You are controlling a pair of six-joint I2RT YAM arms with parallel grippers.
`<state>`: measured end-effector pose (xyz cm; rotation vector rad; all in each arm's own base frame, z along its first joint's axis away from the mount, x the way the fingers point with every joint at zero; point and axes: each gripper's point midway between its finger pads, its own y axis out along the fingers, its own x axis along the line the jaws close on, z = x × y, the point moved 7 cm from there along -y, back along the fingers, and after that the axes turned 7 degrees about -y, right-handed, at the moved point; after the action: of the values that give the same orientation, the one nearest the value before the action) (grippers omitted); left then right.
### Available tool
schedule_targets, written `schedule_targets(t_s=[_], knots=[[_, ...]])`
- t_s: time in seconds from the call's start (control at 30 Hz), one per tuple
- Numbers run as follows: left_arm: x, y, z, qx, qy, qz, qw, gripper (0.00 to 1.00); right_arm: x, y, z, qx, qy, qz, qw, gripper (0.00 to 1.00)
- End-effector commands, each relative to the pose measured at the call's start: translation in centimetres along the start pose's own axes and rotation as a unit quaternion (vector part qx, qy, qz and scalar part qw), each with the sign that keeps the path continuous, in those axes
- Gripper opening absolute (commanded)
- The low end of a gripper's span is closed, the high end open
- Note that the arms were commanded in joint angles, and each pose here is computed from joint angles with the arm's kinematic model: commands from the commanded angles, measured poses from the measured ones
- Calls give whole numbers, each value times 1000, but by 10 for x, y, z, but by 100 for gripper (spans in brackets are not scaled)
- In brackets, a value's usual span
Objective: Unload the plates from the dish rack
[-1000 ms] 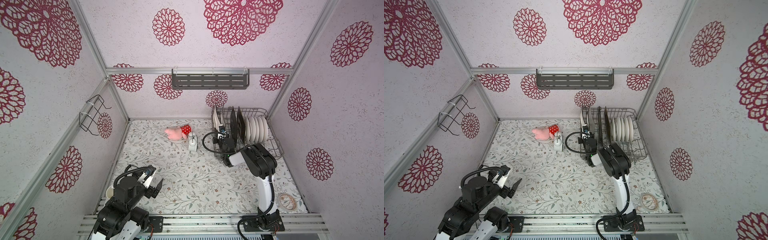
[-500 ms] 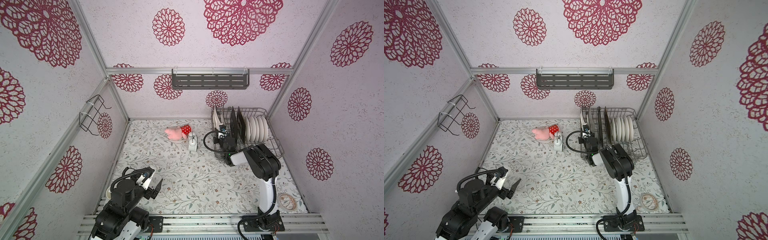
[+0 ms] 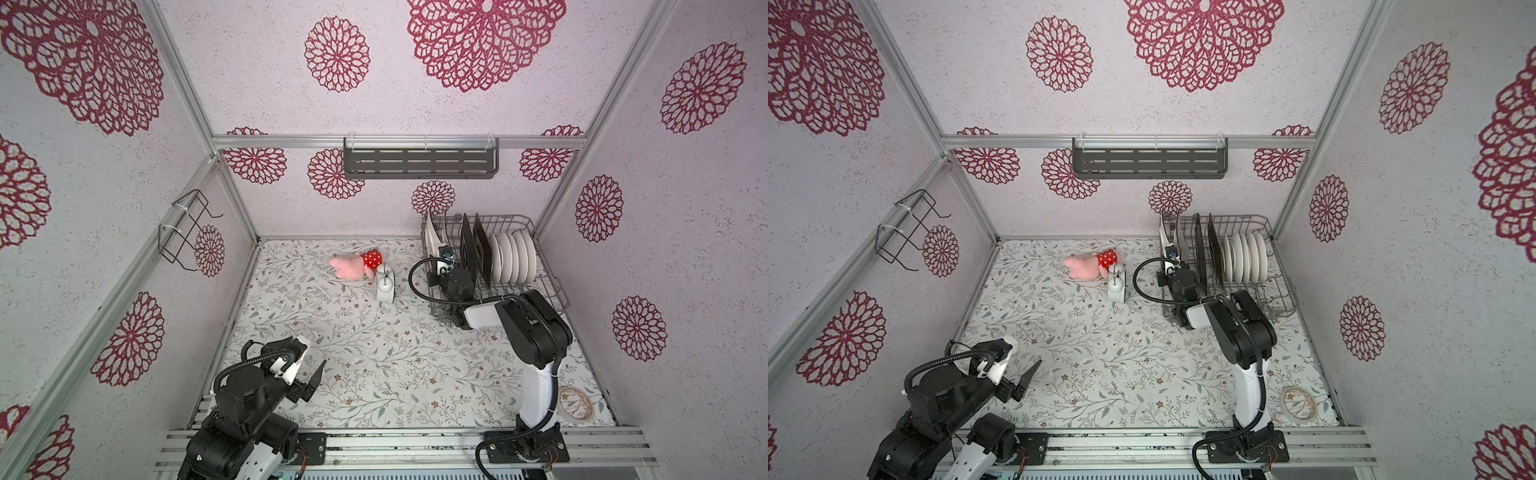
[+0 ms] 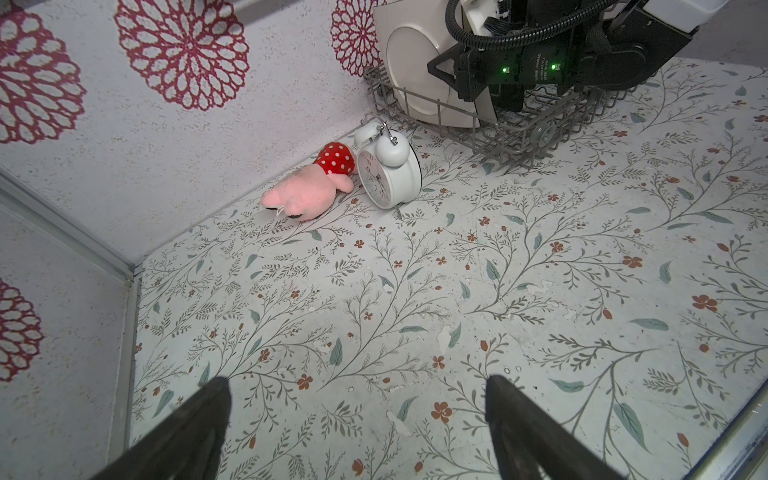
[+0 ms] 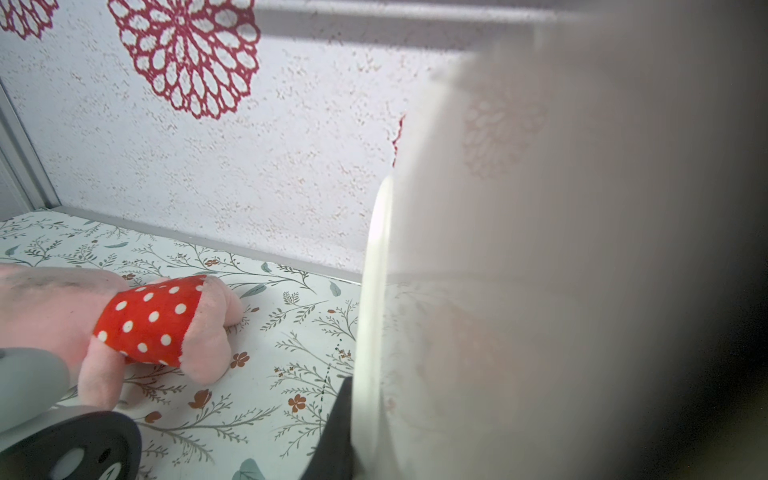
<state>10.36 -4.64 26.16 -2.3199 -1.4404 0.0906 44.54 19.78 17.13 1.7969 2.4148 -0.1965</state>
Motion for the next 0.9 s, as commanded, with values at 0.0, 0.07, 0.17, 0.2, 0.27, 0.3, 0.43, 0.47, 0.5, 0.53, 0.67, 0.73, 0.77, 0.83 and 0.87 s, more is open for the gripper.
schedule_targets(t_s=[0.0,0.07,0.17,0.2,0.27,0.3,0.43,0.47,0.5,0.53,0.67,0.73,0.77,0.83,0.87], knots=[[-3,0,0,-7,12,13,1000,97,-6,-7,-70,-100,-12,-11,995,0],[-3,-1,1,-9,14,13,1000,97,-6,-7,-73,-99,-14,-12,995,0],[-3,-2,1,-13,13,9,1000,97,-9,-9,-80,-100,-14,-7,995,0],[-2,-2,0,-12,12,6,1000,97,-10,-9,-82,-99,-13,-3,995,0],[-1,-1,-1,-8,9,5,1000,97,-11,-8,-85,-92,-15,-1,996,0],[-2,0,0,-4,9,9,1000,97,-11,-7,-87,-90,-15,-4,996,0],[-4,-1,0,-2,11,16,1000,97,-9,-9,-94,-91,-17,-17,996,0],[-4,-2,0,-5,12,15,1000,97,-10,-11,-97,-94,-17,-19,995,0],[-3,-3,0,-10,12,14,1000,97,-10,-13,-99,-95,-17,-19,995,0],[-3,-4,-1,-14,12,11,1000,97,-11,-14,-101,-96,-17,-19,995,0],[-3,-5,-1,-19,11,12,1000,97,-13,-21,-109,-98,-22,-21,995,0],[-4,-6,-1,-21,13,14,1000,97,-13,-23,-113,-98,-24,-24,995,0],[-4,-7,-1,-22,13,15,1000,97,-14,-25,-116,-100,-24,-24,994,0],[-4,-8,-1,-26,15,16,999,97,-15,-28,-119,-99,-24,-25,994,0],[-5,-9,-2,-29,15,16,999,97,-15,-30,-121,-100,-24,-25,994,0]])
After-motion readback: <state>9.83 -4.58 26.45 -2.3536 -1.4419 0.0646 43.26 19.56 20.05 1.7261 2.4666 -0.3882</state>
